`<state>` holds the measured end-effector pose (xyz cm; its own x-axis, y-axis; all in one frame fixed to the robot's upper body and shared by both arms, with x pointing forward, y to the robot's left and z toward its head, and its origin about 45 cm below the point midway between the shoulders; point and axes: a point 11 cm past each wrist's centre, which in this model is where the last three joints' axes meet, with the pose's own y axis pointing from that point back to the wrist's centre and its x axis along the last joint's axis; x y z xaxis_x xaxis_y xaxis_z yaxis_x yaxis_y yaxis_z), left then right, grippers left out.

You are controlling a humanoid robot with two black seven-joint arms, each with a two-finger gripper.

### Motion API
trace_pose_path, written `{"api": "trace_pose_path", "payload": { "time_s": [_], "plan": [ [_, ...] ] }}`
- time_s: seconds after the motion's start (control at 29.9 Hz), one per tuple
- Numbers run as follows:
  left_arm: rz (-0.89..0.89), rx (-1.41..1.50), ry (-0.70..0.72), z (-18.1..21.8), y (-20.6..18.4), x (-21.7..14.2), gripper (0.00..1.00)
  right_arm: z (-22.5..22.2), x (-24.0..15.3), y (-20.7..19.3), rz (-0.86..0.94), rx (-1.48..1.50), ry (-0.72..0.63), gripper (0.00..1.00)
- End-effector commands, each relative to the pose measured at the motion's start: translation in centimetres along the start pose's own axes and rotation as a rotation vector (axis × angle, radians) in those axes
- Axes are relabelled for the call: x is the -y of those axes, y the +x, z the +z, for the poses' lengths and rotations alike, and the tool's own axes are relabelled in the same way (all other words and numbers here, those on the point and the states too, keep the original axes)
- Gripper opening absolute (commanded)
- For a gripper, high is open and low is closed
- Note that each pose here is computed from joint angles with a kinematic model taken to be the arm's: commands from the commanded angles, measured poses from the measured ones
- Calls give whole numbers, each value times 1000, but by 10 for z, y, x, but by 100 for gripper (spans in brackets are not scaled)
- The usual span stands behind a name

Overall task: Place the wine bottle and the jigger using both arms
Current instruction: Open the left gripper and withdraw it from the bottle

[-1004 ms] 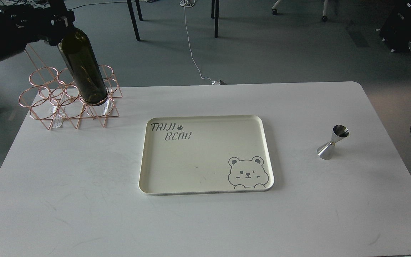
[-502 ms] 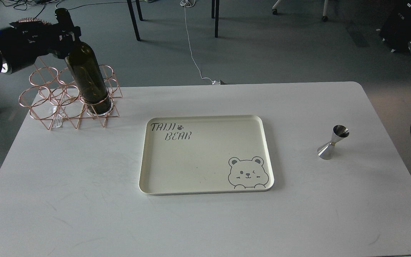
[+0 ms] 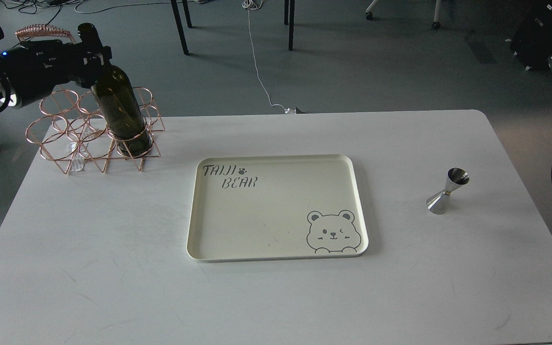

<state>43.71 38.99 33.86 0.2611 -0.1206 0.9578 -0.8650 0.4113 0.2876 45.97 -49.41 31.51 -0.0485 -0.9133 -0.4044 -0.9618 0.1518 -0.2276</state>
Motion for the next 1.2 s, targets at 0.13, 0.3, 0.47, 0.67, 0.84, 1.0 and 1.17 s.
{"api": "trace_pose_path", "payload": {
  "time_s": [0.13,0.3,0.47,0.67,0.84,1.0,1.17],
  "plan": [
    [44,13,3,-1,-5,-2,76,0,0,0,0,0,0,99],
    [89,-55,4,-1,2,-2,90,0,0,0,-1,1,-1,99],
    [212,-274,4,-6,27,-7,98,-1,0,0,0,1,1,99],
    [359,-418,14,-21,72,-25,98,-3,0,2,8,-5,5,99],
    [572,-631,-42,-26,127,-42,98,-5,0,3,10,-2,10,99],
    [773,-1029,-102,-46,147,-63,98,-6,1,4,20,-4,16,99],
    [850,-1329,-122,-70,132,-78,98,-20,-1,20,65,-9,55,99]
  ]
}}
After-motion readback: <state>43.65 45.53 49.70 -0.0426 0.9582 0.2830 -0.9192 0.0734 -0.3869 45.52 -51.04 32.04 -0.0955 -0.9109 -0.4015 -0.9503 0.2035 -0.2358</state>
